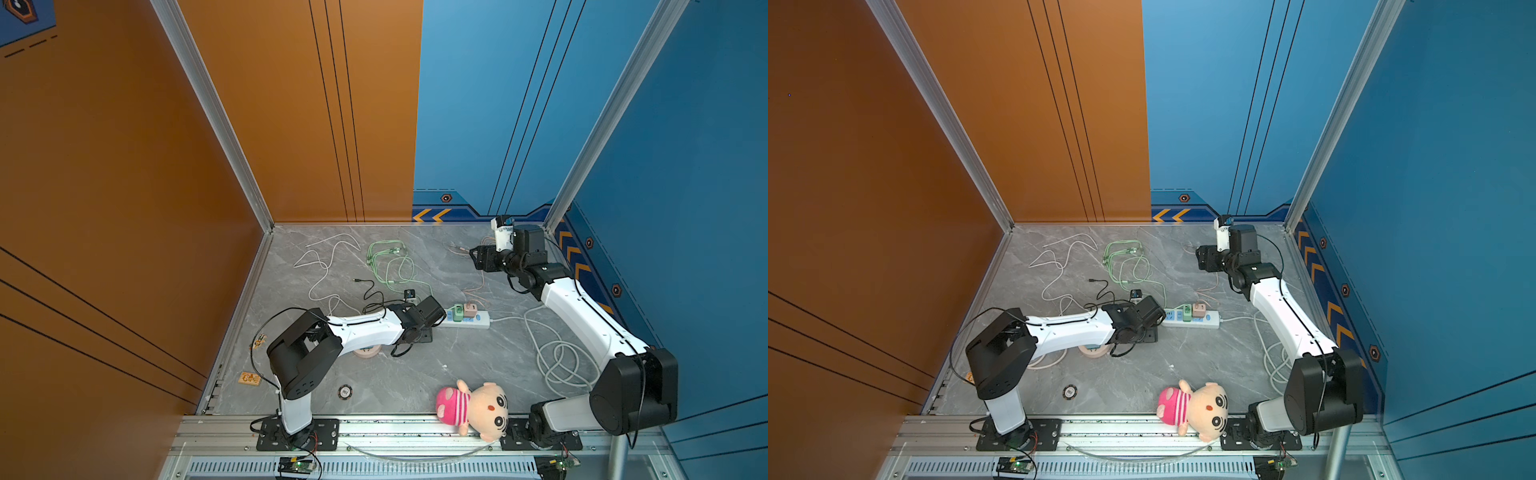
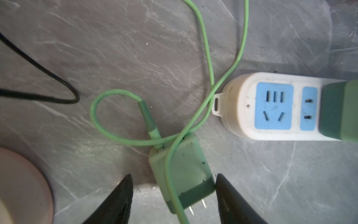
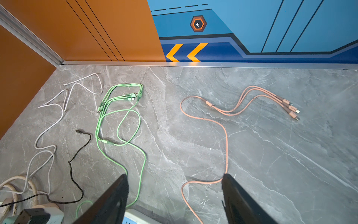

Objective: Insert plugs into power strip
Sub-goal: Pick up the plug from the center of the table, then insert the plug into the socket.

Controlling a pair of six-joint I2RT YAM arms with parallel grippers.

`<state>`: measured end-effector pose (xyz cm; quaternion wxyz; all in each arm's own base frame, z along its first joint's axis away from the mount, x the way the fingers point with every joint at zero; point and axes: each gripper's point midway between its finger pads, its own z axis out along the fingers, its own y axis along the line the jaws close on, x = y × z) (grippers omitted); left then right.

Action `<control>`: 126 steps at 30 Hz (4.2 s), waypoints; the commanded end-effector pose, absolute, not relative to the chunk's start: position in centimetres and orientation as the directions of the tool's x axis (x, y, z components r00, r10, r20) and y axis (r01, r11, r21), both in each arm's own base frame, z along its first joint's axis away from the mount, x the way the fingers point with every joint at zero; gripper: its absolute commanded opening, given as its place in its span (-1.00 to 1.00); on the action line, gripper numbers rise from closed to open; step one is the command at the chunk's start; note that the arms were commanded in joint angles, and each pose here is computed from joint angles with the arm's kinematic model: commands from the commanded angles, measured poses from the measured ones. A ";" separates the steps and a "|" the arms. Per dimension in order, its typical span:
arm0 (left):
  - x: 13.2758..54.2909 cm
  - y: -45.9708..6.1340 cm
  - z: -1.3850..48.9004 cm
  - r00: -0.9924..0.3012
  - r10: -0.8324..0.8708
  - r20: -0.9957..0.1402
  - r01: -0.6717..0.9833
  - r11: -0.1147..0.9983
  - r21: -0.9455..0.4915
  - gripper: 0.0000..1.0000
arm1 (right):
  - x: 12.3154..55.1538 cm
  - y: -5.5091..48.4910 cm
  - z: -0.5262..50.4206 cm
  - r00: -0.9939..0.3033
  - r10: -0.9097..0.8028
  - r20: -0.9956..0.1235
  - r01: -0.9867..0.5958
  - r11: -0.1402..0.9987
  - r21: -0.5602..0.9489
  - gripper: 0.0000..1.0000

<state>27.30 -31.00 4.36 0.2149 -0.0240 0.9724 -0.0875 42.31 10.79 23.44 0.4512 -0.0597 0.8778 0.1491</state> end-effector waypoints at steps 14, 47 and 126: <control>27.3 -29.6 1.4 -0.939 -0.101 -0.329 -0.055 0.988 -0.147 -0.12 | 42.2 10.4 23.6 -0.596 0.051 -0.802 -0.218 0.950 0.223 0.56; 32.7 -24.7 18.1 -0.705 0.164 -0.691 0.241 0.970 -0.016 -0.58 | 42.0 16.2 26.8 -0.640 0.035 -0.767 -0.461 0.782 0.420 0.41; 32.9 -34.0 23.1 -0.055 0.460 -0.886 0.849 0.488 0.200 -0.47 | 34.7 25.4 22.2 -0.734 -0.375 -0.566 -0.679 0.404 0.613 0.00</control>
